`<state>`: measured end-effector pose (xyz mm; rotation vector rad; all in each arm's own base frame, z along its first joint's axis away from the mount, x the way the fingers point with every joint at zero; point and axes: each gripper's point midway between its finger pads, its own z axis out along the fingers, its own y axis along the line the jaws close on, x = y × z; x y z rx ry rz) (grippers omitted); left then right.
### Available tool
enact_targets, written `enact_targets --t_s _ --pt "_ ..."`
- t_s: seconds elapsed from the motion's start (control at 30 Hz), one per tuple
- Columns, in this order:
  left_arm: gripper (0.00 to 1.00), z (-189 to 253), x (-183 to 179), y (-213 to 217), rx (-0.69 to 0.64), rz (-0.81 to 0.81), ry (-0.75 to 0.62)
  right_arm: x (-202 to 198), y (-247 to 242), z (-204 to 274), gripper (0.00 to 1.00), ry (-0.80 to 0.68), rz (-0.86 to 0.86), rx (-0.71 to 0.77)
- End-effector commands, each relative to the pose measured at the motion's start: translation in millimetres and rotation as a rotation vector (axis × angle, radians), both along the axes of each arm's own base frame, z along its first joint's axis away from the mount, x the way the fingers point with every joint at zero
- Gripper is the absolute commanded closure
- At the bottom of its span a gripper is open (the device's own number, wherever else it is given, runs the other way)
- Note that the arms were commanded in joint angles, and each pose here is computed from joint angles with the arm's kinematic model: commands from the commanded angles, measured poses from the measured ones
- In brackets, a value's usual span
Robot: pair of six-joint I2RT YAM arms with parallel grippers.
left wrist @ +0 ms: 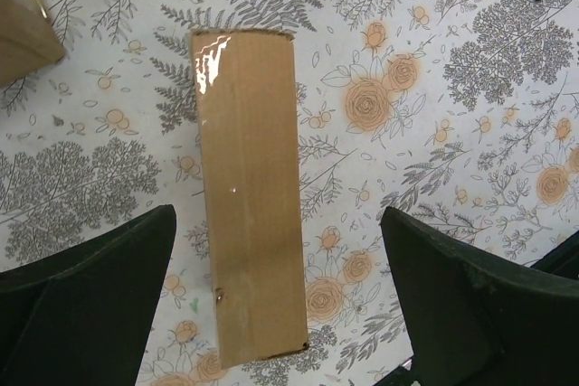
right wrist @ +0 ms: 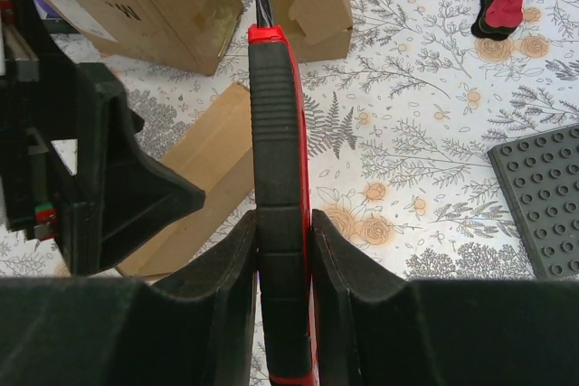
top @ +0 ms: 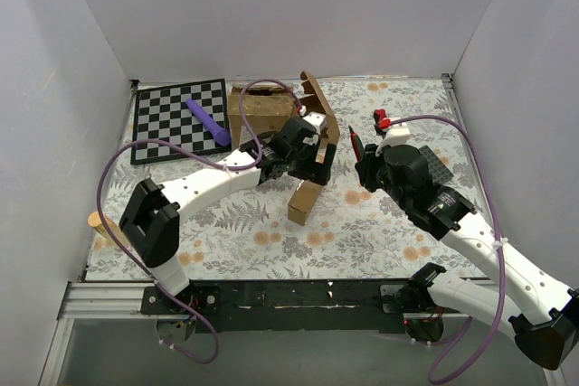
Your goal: Unpack the express box
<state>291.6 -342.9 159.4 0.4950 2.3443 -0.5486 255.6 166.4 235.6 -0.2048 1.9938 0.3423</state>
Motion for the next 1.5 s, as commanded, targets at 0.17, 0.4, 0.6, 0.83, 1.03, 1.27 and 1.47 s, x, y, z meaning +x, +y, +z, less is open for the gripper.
enact_targets --t_s 0.17,0.4,0.6,0.83,1.03,1.27,1.47 --pt "0.02 -19.7 13.5 -7.8 0.054 -0.080 0.091 -0.1 2.1 32.2 0.99 -0.087 0.019 0.063" --pt "0.02 -40.5 8.4 -6.5 0.098 -0.111 0.137 -7.2 -1.9 34.5 0.99 -0.103 0.046 0.047" --pt "0.10 -49.7 2.8 -6.8 0.119 -0.145 0.172 -15.6 1.2 35.7 0.99 -0.108 0.136 -0.013" --pt "0.35 -66.5 3.6 2.0 0.175 -0.102 0.203 -28.9 13.7 47.8 0.99 -0.125 0.288 -0.054" --pt "0.77 -65.9 14.2 23.0 0.242 0.048 0.172 -54.2 34.3 59.2 0.99 -0.115 0.479 -0.096" --pt "0.92 -64.7 8.1 51.3 0.284 0.225 0.204 -75.3 44.5 56.8 0.99 -0.067 0.588 -0.245" --pt "1.00 -70.0 -7.4 71.7 0.295 0.325 0.244 -70.3 35.8 67.4 0.99 -0.081 0.525 -0.263"
